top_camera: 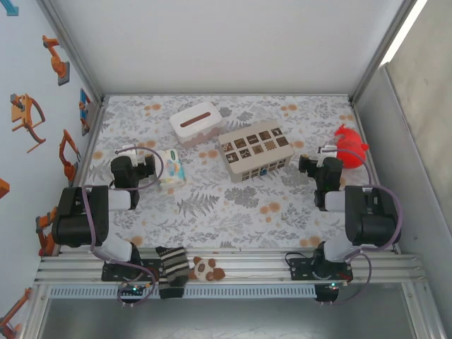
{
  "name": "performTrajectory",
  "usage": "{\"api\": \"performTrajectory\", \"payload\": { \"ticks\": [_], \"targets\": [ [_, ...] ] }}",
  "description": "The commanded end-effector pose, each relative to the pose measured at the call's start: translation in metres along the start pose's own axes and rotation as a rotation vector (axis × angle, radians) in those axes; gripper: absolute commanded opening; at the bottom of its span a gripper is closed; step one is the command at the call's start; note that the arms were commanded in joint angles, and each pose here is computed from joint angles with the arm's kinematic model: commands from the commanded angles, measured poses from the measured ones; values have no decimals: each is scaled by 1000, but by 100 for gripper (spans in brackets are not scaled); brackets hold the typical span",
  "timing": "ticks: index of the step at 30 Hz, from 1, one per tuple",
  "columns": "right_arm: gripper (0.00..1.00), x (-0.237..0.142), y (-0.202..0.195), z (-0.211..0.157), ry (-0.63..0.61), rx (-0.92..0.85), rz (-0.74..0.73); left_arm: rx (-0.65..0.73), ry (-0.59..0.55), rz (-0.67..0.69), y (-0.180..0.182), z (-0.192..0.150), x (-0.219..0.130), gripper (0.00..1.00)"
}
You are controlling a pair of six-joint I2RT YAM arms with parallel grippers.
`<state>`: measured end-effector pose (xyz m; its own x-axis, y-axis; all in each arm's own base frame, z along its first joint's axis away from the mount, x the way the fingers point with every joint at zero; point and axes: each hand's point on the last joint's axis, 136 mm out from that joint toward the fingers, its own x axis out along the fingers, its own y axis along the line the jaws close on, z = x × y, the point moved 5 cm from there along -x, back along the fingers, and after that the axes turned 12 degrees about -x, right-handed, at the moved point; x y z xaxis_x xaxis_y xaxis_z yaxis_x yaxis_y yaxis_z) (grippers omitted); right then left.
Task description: Unlock a padlock with a key
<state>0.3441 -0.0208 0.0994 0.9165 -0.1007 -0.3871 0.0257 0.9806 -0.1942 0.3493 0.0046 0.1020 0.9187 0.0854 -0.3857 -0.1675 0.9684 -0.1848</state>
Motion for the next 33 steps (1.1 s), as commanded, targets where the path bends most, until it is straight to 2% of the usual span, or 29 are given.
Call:
{"api": "performTrajectory", "payload": {
  "ticks": [1, 22, 26, 30, 33],
  "targets": [
    [100, 1, -2, 7, -20, 4, -4, -8, -17, -14, -3, 7, 0, 96],
    [100, 1, -2, 7, -19, 4, -3, -11, -15, -14, -3, 7, 0, 96],
    [100, -6, -13, 13, -30, 37, -79, -20, -23, -22, -3, 8, -1, 96],
    [100, -25, -21, 28, -34, 57, -119, -27, -45, 7, -2, 27, -17, 96],
    [100, -42, -24, 45, 5, 90, -103, -46, -106, 29, -7, 58, -39, 96]
  ]
}}
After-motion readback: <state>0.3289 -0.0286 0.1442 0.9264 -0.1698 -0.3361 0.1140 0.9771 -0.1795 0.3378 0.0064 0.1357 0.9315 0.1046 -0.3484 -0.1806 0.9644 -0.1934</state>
